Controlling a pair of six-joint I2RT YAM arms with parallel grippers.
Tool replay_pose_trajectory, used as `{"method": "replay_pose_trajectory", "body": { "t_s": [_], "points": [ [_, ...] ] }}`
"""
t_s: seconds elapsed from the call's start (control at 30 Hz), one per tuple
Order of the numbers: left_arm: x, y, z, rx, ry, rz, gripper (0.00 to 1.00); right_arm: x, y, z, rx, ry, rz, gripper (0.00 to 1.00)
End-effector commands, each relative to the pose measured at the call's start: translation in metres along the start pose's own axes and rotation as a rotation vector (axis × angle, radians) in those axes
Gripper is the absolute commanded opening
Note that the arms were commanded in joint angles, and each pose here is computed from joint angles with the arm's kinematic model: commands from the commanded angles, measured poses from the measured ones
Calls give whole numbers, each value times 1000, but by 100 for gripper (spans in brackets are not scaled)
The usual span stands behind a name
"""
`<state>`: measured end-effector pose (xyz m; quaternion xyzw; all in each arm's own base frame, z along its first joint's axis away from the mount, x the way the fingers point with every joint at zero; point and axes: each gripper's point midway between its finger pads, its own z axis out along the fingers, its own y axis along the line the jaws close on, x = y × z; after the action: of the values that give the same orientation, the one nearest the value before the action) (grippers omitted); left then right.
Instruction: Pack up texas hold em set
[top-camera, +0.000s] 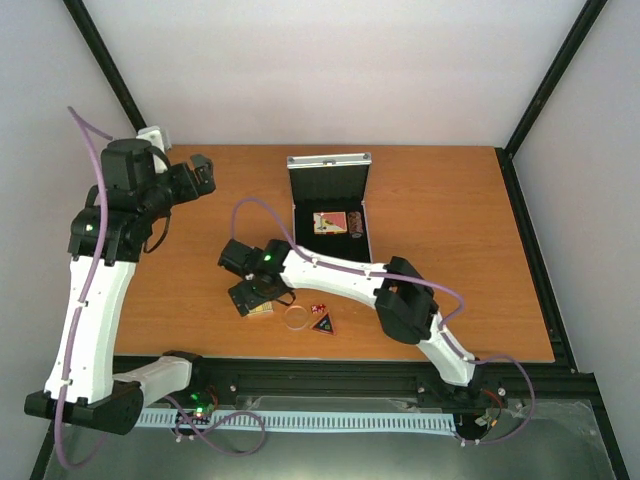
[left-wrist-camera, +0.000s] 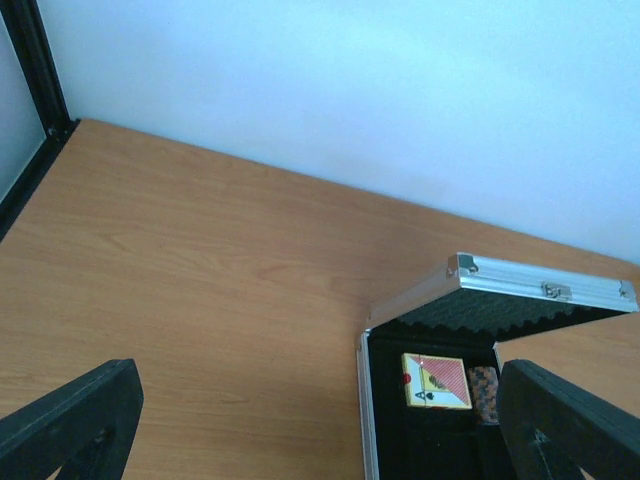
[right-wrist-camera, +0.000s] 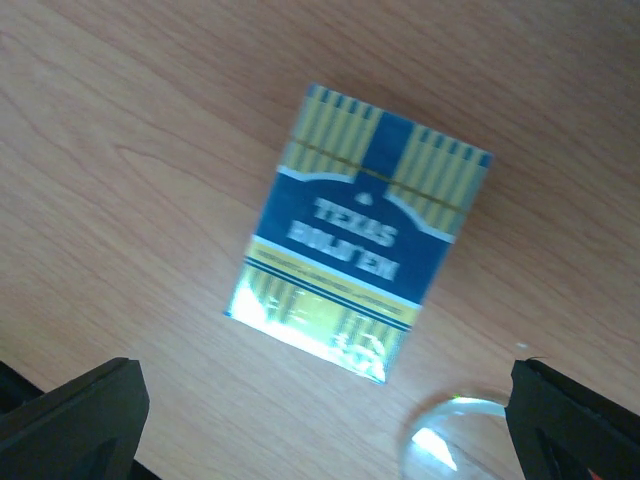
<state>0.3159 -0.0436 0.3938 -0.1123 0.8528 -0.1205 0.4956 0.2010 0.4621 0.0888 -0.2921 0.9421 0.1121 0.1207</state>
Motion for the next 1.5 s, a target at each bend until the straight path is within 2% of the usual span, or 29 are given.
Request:
{"method": "replay_pose_trajectory", "body": {
  "t_s": [0.0, 0.6, 0.97, 1.3, 1.47],
  "points": [
    [-12, -1, -19, 0, -43, 8, 100, 4, 20, 7, 6, 32, 9, 100],
    [1, -5, -24, 50, -36, 9, 100, -1, -4, 43, 91, 93, 108, 100],
    [6, -1, -17, 33, -19, 25, 100, -9, 6, 62, 36, 124, 92, 100],
    [14, 4, -10, 13, 5, 30, 100, -2, -6, 72, 88, 150, 93, 100],
    [18, 6, -6, 7, 14, 31, 100, 2, -8, 77, 95, 167, 88, 95]
  ]
}}
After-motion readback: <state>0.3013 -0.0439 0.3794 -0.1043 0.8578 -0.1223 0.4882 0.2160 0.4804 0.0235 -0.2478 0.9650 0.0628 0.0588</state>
